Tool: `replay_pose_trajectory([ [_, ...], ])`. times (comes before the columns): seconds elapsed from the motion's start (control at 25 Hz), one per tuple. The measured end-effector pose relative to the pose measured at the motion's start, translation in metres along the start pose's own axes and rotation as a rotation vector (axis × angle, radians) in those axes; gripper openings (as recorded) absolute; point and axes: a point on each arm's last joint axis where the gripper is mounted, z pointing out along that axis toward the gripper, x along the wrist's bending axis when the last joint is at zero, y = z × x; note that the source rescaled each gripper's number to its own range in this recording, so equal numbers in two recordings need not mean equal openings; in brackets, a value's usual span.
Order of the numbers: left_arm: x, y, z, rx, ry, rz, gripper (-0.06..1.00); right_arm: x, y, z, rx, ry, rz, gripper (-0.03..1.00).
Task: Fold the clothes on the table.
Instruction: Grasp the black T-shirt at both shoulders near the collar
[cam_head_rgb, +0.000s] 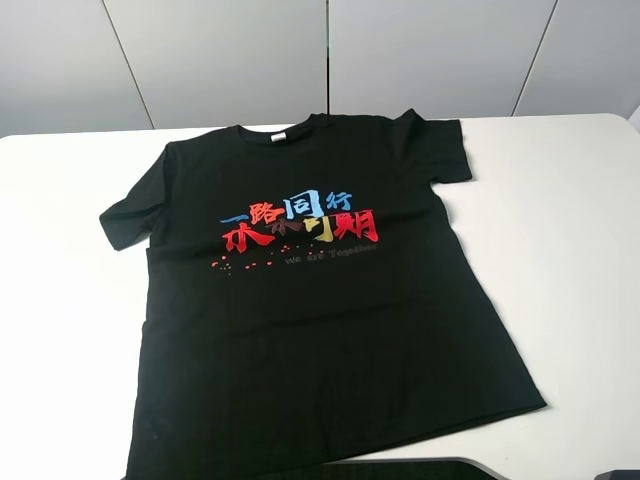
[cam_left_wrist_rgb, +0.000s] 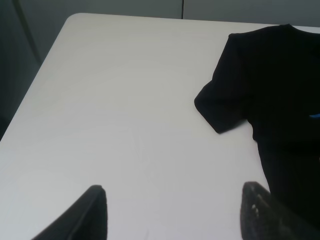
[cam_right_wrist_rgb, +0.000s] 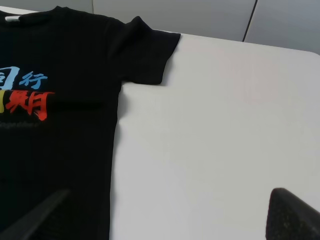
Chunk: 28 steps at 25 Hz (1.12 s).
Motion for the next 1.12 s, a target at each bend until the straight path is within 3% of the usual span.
replay_pose_trajectory([
  [1.12, 0.0000, 0.0000, 0.0000, 0.000, 0.000, 0.000, 0.75, 0.0000, 0.0000, 0.0000, 0.000, 0.000, 0.000, 0.83],
])
